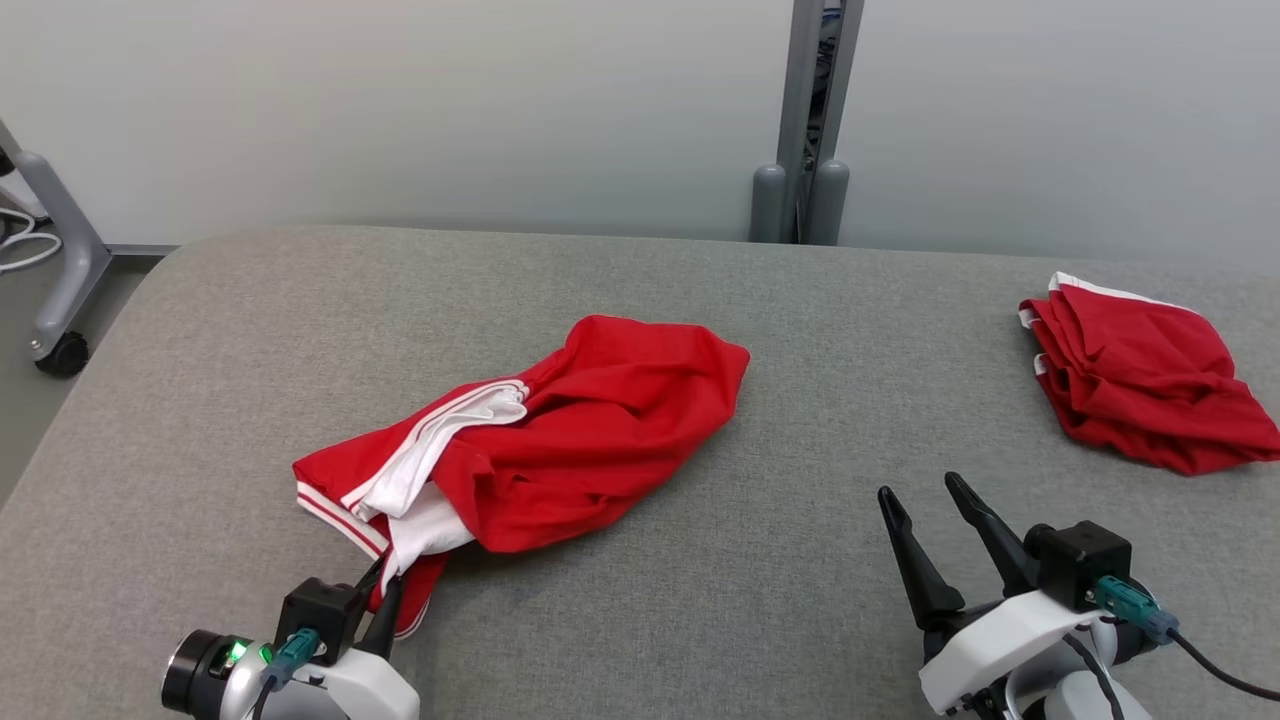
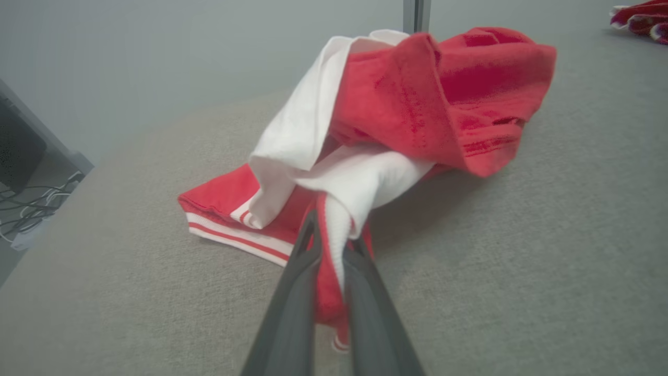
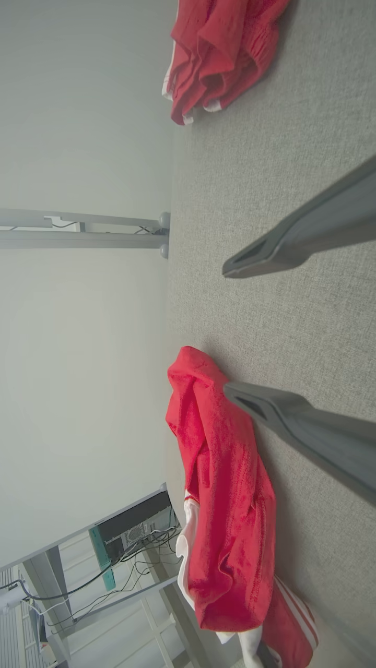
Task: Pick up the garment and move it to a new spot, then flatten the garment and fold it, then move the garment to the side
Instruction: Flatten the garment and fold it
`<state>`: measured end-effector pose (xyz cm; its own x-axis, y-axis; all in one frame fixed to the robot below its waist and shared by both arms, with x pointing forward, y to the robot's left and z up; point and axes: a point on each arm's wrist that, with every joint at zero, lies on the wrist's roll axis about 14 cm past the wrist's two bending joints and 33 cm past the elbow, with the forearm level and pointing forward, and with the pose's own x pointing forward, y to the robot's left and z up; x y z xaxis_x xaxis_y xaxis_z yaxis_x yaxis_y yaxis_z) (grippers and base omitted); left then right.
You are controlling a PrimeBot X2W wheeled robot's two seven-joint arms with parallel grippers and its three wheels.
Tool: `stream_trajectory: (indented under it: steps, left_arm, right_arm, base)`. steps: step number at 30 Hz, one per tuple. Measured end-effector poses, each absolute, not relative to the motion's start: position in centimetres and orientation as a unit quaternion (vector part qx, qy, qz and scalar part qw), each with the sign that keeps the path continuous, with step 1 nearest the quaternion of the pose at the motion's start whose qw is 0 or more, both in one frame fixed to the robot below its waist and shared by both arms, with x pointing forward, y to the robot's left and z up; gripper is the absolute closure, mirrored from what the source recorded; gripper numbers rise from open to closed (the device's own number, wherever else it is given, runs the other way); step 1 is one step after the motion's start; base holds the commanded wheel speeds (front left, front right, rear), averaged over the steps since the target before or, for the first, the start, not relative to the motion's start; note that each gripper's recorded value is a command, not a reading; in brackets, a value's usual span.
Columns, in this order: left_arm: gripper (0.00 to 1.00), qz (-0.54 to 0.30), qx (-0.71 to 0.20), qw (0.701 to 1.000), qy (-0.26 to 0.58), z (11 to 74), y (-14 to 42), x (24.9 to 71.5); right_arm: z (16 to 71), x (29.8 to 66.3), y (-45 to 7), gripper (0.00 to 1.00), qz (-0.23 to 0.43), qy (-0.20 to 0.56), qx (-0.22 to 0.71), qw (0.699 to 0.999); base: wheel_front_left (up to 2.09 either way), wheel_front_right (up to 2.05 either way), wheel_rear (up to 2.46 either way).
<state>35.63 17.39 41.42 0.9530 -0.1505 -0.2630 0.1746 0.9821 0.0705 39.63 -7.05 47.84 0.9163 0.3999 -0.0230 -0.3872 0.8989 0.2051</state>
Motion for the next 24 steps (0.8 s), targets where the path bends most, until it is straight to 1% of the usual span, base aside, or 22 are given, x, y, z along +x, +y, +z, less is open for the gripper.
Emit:
stream_trajectory:
  steps: [13, 16, 18, 19, 20, 21, 22, 23, 24]
  left_arm:
    - [1.0, 0.003, 0.07, 0.987, 0.147, 41.2, 23.1, 32.0]
    - [1.0, 0.014, 0.062, 0.987, 0.149, 41.2, 23.4, 31.6]
    - [1.0, 0.006, 0.042, 0.985, 0.167, 40.2, 22.8, 30.9]
    - [0.82, 0.004, 0.029, 0.984, 0.174, 39.8, 22.3, 30.6]
    - [0.82, -0.001, 0.026, 0.983, 0.184, 39.2, 21.9, 30.2]
    - [0.56, -0.002, 0.017, 0.982, 0.19, 38.8, 21.7, 30.0]
    - [0.19, -0.002, 0.012, 0.982, 0.191, 38.7, 21.5, 30.0]
    - [0.0, -0.002, 0.007, 0.982, 0.189, 38.6, 21.3, 30.0]
    - [0.0, -0.002, -0.002, 0.982, 0.187, 38.6, 21.1, 30.0]
  right_arm:
    - [47.9, 39.4, -5.4, 0.0, 0.222, 0.035, 0.1, 0.969]
    - [47.8, 39.4, -5.3, 0.0, 0.225, 0.036, 0.098, 0.969]
    - [47.7, 39.3, -5.1, 0.0, 0.228, 0.038, 0.097, 0.968]
    - [47.7, 39.3, -5.1, 0.0, 0.229, 0.039, 0.097, 0.968]
    - [47.7, 39.3, -5.0, 0.0, 0.23, 0.039, 0.097, 0.968]
    - [47.6, 39.3, -5.0, 0.0, 0.23, 0.04, 0.097, 0.967]
    - [47.6, 39.2, -5.0, 0.0, 0.231, 0.04, 0.097, 0.967]
    - [47.6, 39.2, -4.9, 0.0, 0.231, 0.04, 0.097, 0.967]
    - [47.6, 39.2, -4.9, 0.0, 0.231, 0.04, 0.098, 0.967]
  base:
    - [0.0, 0.0, 0.0]
    - [0.0, 0.0, 0.0]
    - [0.0, 0.0, 0.0]
    - [0.0, 0.0, 0.0]
    - [0.0, 0.0, 0.0]
    - [0.0, 0.0, 0.0]
    - [0.0, 0.0, 0.0]
    - [0.0, 0.0, 0.0]
    - [0.0, 0.0, 0.0]
